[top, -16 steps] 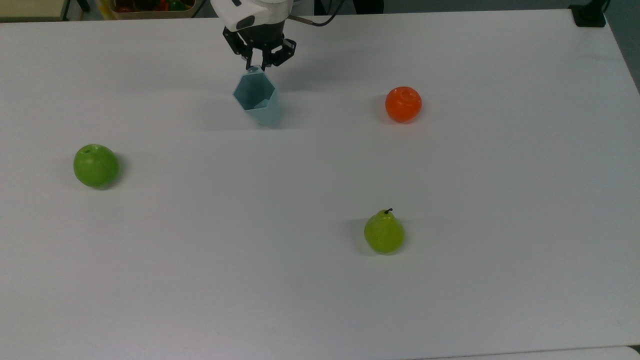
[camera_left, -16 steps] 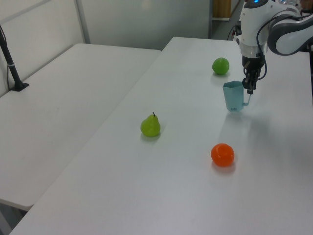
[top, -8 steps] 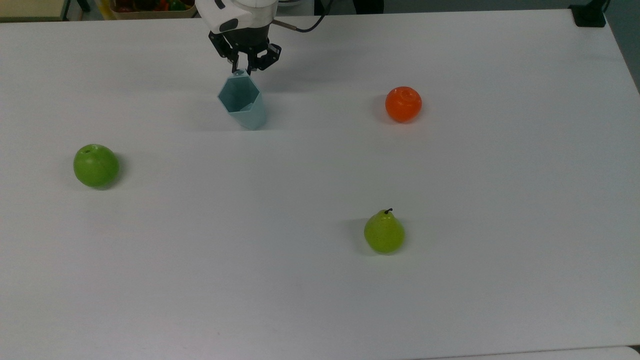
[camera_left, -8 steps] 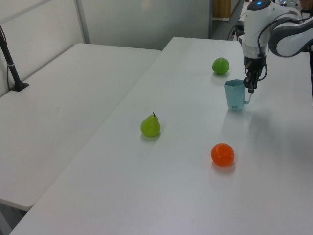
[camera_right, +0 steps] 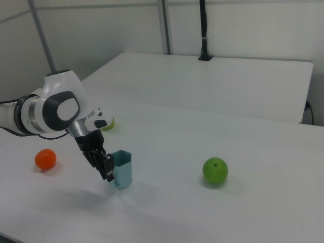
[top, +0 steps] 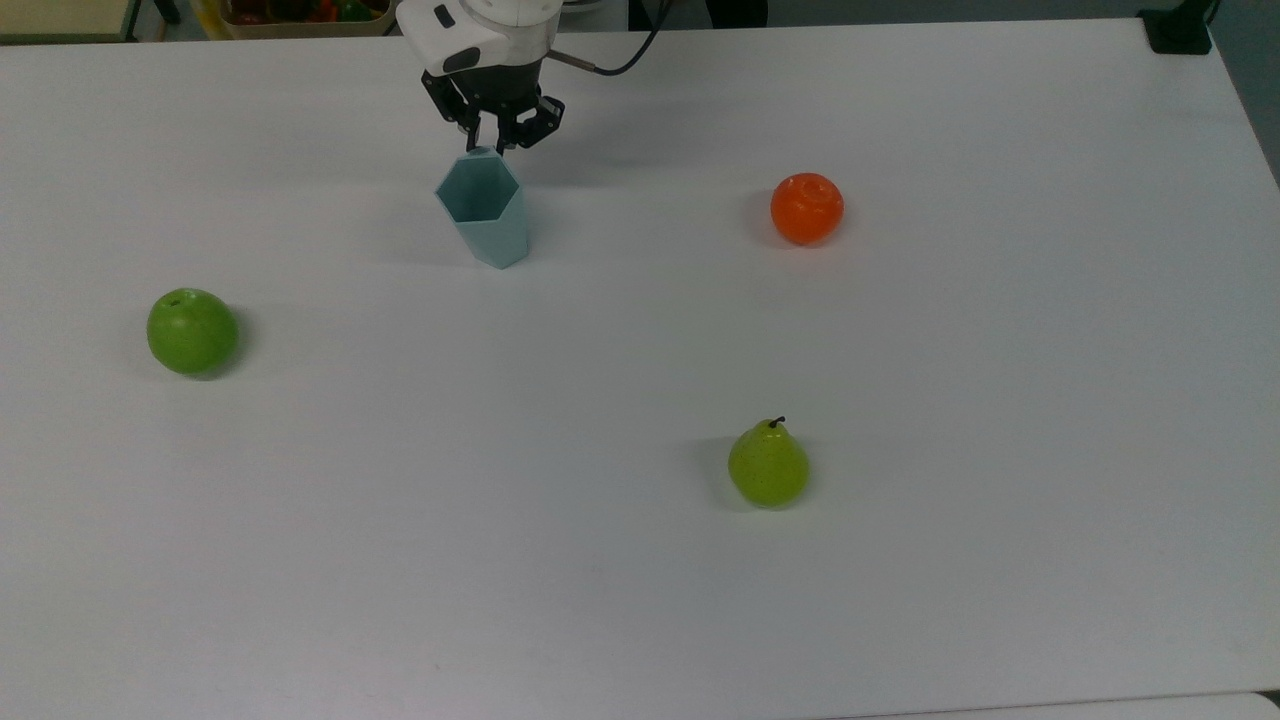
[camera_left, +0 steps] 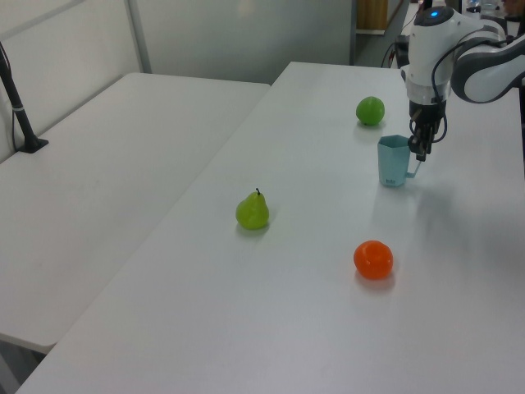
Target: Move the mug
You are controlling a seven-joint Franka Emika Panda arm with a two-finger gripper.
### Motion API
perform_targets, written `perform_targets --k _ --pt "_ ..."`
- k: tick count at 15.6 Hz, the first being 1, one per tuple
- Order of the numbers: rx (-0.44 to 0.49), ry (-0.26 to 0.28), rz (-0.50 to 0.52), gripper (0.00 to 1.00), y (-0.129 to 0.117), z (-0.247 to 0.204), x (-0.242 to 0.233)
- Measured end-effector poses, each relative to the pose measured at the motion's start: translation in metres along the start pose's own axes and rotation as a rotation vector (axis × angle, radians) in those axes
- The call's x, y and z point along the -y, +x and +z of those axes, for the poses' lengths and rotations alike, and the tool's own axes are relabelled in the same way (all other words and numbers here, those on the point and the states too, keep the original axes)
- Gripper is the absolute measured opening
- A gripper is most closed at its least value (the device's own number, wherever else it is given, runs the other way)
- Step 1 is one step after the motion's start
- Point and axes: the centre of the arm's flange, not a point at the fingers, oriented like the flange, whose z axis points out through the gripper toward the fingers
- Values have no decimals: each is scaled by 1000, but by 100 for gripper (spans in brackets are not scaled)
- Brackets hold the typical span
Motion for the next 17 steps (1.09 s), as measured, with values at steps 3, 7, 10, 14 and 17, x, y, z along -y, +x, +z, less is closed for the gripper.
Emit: perform_targets --k 3,7,10,14,17 --pt "2 -1 3 29 0 1 0" --pt "5 -1 5 51 0 2 1" --pt "22 -9 11 75 -2 3 0" --pt "60 -30 16 97 1 -19 2" --pt "73 -6 25 100 5 -59 11"
